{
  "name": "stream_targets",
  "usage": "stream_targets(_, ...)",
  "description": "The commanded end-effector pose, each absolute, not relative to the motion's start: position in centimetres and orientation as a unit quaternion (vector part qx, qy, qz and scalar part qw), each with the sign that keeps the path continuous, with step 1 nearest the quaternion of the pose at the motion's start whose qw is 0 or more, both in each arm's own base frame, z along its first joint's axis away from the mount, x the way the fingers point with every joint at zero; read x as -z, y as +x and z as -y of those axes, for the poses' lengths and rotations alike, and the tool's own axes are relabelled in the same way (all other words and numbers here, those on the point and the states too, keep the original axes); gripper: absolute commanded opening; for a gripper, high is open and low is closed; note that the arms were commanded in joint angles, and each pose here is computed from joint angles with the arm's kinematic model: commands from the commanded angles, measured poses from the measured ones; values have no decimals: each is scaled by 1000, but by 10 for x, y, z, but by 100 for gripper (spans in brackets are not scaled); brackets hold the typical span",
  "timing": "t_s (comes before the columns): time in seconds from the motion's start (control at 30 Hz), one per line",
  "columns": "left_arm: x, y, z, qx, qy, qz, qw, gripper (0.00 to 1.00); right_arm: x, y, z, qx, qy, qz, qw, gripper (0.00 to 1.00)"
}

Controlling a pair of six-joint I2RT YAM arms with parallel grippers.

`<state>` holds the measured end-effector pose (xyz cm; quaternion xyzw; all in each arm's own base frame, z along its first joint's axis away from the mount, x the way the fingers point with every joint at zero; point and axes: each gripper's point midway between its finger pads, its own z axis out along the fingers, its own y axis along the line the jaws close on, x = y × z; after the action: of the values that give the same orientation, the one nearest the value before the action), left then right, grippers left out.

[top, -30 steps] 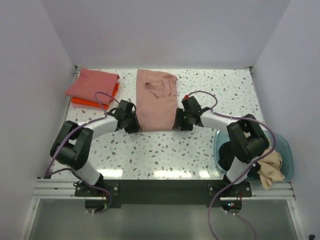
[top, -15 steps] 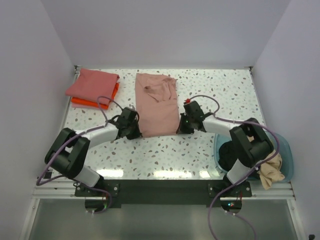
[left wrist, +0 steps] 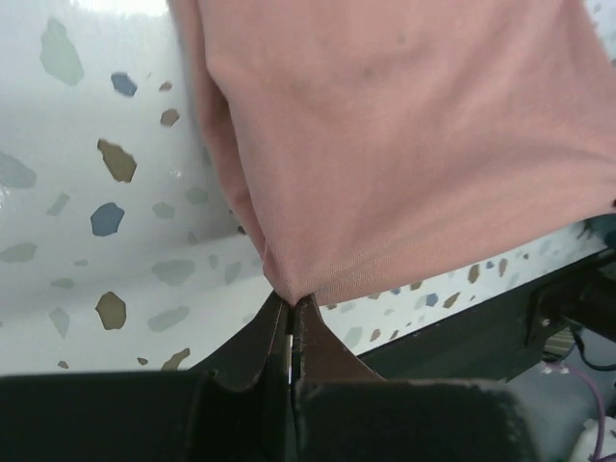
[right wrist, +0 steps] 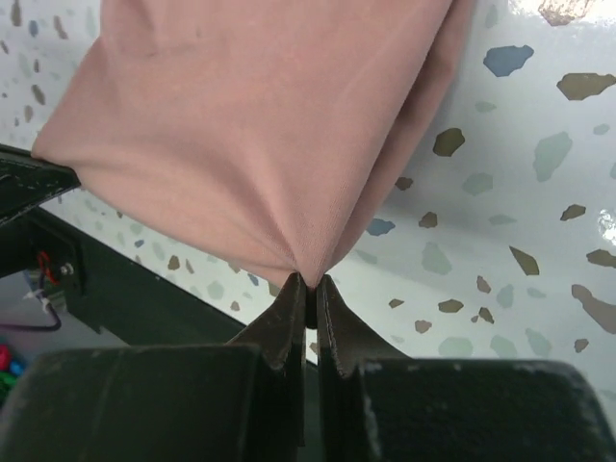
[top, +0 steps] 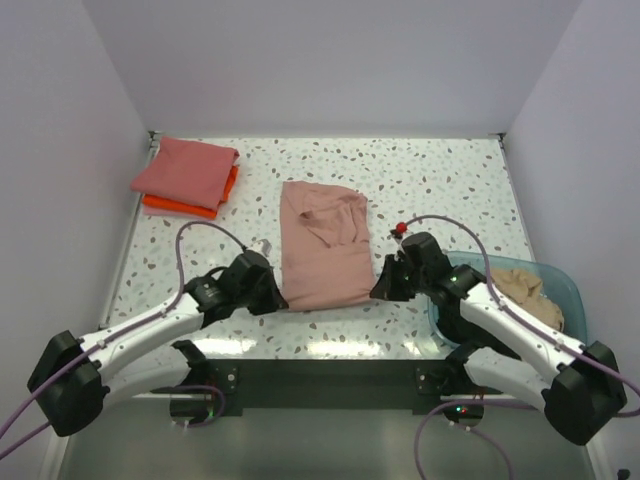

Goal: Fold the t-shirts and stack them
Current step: Fold the tshirt

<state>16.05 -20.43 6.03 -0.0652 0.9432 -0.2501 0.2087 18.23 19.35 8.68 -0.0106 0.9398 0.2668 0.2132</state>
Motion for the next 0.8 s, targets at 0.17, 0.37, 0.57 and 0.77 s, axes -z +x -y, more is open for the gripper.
stream_targets(0.17, -160, 244, 207, 191, -82, -910, 357, 0, -146, 232, -191, -230, 10, -929, 291, 0)
stream_targets(0.37, -188, 306, 208, 177, -98, -898, 390, 0, -179, 293, -200, -216, 26, -916, 338, 0)
stream_targets(0.57, -215, 358, 196, 179, -118, -879, 427, 0, -205, 344, -203, -211, 38, -905, 368, 0)
stream_targets(0.77, -219, 397, 193, 168, -120, -877, 435, 0, -210, 390, -195, -195, 53, -905, 374, 0)
